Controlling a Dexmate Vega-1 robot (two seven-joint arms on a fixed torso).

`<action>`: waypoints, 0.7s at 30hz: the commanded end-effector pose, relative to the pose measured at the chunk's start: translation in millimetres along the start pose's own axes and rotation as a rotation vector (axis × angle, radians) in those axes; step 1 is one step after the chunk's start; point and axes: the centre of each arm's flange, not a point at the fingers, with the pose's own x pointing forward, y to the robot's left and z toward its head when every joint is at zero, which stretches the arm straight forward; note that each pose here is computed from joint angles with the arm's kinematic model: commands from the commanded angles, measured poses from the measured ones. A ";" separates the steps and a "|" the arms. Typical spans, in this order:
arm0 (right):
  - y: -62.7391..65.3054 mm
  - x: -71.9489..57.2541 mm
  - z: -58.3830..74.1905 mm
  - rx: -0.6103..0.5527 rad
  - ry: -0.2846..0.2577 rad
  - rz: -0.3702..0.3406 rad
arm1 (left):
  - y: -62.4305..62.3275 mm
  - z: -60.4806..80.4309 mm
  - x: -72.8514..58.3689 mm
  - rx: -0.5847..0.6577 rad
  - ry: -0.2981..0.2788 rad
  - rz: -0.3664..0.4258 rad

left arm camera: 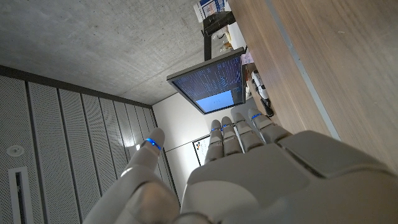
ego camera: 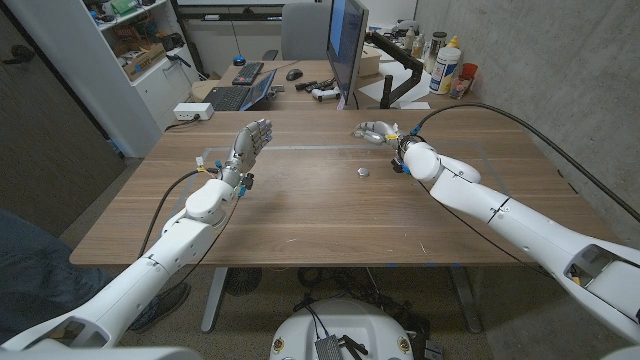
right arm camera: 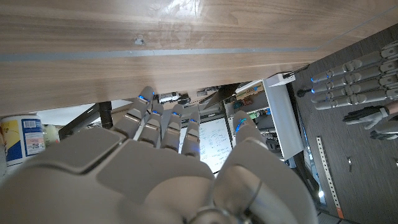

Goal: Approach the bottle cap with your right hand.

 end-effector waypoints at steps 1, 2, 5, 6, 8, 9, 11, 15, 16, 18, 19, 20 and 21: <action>5.9 -2.6 6.5 -0.069 0.063 -0.026 | 3.5 -1.4 -1.0 0.002 0.000 0.000; 6.6 -2.5 6.9 -0.075 0.065 -0.025 | 3.5 -0.9 -0.9 0.002 -0.002 0.000; 8.9 -1.6 9.5 -0.098 0.075 -0.020 | 3.5 -0.3 -0.9 0.003 -0.003 0.000; 9.7 -1.2 10.6 -0.106 0.080 -0.018 | 3.5 -0.1 -0.9 0.004 -0.003 0.000; 11.3 -0.6 12.7 -0.123 0.085 -0.016 | 3.6 0.1 -1.0 0.004 -0.004 0.000; 12.0 -0.4 13.4 -0.128 0.087 -0.013 | 3.6 0.2 -1.1 0.005 -0.004 0.000; 13.4 0.3 14.2 -0.137 0.094 -0.007 | 4.3 0.6 -1.2 0.007 -0.004 0.000; 16.1 1.6 15.7 -0.153 0.104 0.006 | 6.1 1.8 -1.1 0.008 -0.007 0.001; 16.7 1.9 16.2 -0.156 0.105 0.010 | 6.5 2.2 -1.2 0.009 -0.008 0.001; 17.8 2.7 17.2 -0.165 0.107 0.018 | 7.3 2.7 -1.2 0.010 -0.010 0.001; 18.5 3.3 17.9 -0.167 0.108 0.023 | 7.5 2.7 -1.3 0.010 -0.009 0.000; 19.1 3.9 18.3 -0.168 0.107 0.029 | 7.7 2.7 -1.3 0.010 -0.009 0.000; 19.8 4.4 18.7 -0.171 0.108 0.033 | 7.9 2.6 -1.4 0.012 -0.010 -0.001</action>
